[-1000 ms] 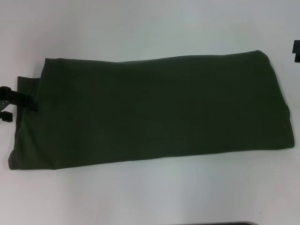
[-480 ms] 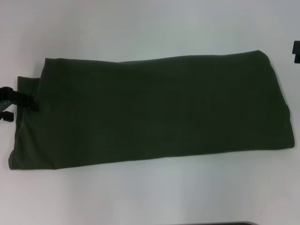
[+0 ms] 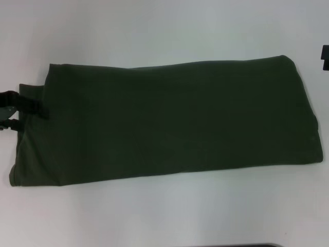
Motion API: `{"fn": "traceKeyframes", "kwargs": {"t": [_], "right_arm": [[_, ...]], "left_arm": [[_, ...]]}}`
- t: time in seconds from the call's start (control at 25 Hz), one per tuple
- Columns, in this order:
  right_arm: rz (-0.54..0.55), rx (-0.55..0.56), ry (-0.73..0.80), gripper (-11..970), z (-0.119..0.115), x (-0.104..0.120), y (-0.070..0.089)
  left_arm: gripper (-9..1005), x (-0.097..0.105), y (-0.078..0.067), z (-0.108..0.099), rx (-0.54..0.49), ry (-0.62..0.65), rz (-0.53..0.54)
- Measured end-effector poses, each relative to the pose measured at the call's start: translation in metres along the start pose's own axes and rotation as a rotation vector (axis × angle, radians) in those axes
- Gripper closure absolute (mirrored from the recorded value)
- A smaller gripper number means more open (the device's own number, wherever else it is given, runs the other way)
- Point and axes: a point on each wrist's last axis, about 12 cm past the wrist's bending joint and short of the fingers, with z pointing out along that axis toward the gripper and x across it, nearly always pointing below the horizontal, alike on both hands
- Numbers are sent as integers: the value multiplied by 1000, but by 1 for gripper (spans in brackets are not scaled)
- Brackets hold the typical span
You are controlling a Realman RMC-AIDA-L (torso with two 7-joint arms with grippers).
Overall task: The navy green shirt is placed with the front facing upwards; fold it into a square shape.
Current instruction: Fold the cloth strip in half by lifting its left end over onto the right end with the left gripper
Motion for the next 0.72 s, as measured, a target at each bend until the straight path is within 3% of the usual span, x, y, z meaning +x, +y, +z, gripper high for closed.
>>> {"fn": "traceKeyframes", "kwargs": {"t": [0.72], "right_arm": [[9,-1,3,288,-1,3,-1]], "left_arm": [[122,1,0,14,-41,29,-1]]}}
